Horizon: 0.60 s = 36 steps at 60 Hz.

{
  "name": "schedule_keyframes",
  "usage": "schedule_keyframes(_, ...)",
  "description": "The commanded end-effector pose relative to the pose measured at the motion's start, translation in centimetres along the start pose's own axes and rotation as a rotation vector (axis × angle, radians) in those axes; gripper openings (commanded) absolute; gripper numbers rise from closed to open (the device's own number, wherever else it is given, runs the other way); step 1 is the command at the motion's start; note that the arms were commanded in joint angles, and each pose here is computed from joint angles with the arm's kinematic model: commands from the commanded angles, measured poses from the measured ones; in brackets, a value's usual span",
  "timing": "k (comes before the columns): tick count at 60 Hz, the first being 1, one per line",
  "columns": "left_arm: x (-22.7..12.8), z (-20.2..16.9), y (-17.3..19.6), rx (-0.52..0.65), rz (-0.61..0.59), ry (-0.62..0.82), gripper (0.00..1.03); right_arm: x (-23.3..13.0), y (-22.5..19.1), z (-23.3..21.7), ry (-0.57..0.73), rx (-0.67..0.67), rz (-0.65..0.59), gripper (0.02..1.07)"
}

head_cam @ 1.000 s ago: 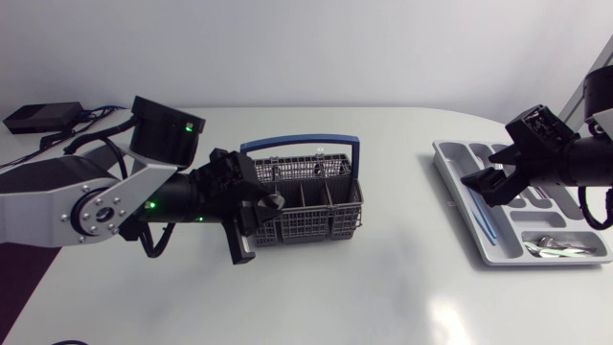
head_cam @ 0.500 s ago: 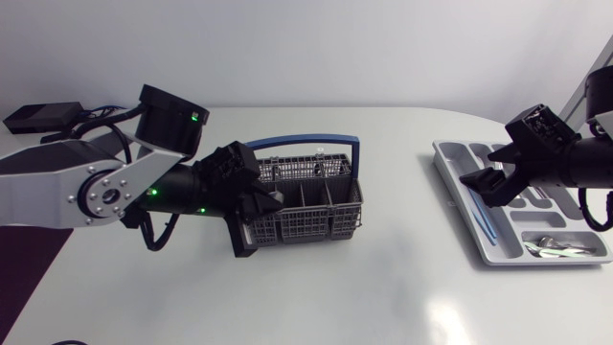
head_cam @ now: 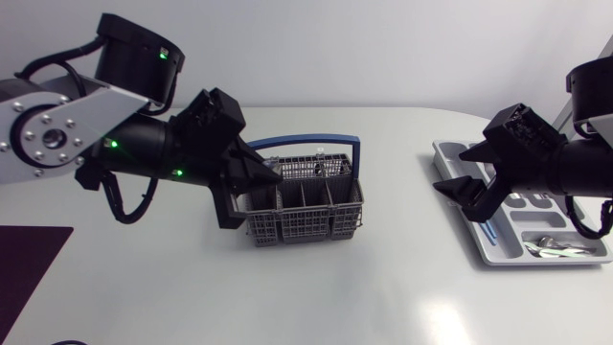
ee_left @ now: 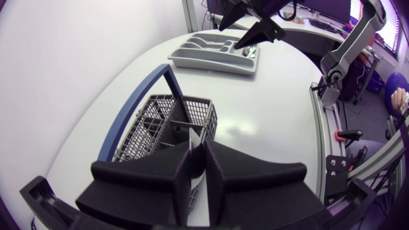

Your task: Sort the cutlery from the basket into the organizer compartments.

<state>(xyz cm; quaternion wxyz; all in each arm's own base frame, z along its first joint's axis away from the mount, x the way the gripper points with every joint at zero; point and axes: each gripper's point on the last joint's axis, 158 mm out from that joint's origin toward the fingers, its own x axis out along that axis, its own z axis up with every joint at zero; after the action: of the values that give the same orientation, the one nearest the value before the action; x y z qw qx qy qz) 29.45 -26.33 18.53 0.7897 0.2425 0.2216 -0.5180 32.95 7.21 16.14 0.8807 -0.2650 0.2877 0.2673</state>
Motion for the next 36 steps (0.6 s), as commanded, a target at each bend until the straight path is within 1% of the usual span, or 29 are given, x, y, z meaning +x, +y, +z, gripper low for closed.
schedule_keyframes(1, -2.2, 3.5, 0.4, 0.008, 0.017, -0.08, 0.03, -0.1, 2.0, 0.1, 0.0, 0.0, 0.041, 0.94)
schedule_keyframes(17, -5.3, 6.9, -0.8, 0.014, 0.006, -0.136, 0.03, -0.7, 5.1, 2.6, -0.056, -0.064, 0.11, 0.97)
schedule_keyframes(23, -6.2, 7.7, -1.6, 0.012, -0.021, -0.16, 0.03, -1.0, 6.4, 3.5, -0.077, -0.087, 0.145, 0.97)
schedule_keyframes(33, -6.7, 8.1, -4.1, 0.001, -0.146, -0.181, 0.03, -2.5, 9.2, 5.4, -0.144, -0.098, 0.289, 0.97)
schedule_keyframes(36, -6.8, 7.9, -5.0, 0.018, -0.19, -0.187, 0.03, -2.7, 9.9, 5.7, -0.153, -0.108, 0.332, 0.97)
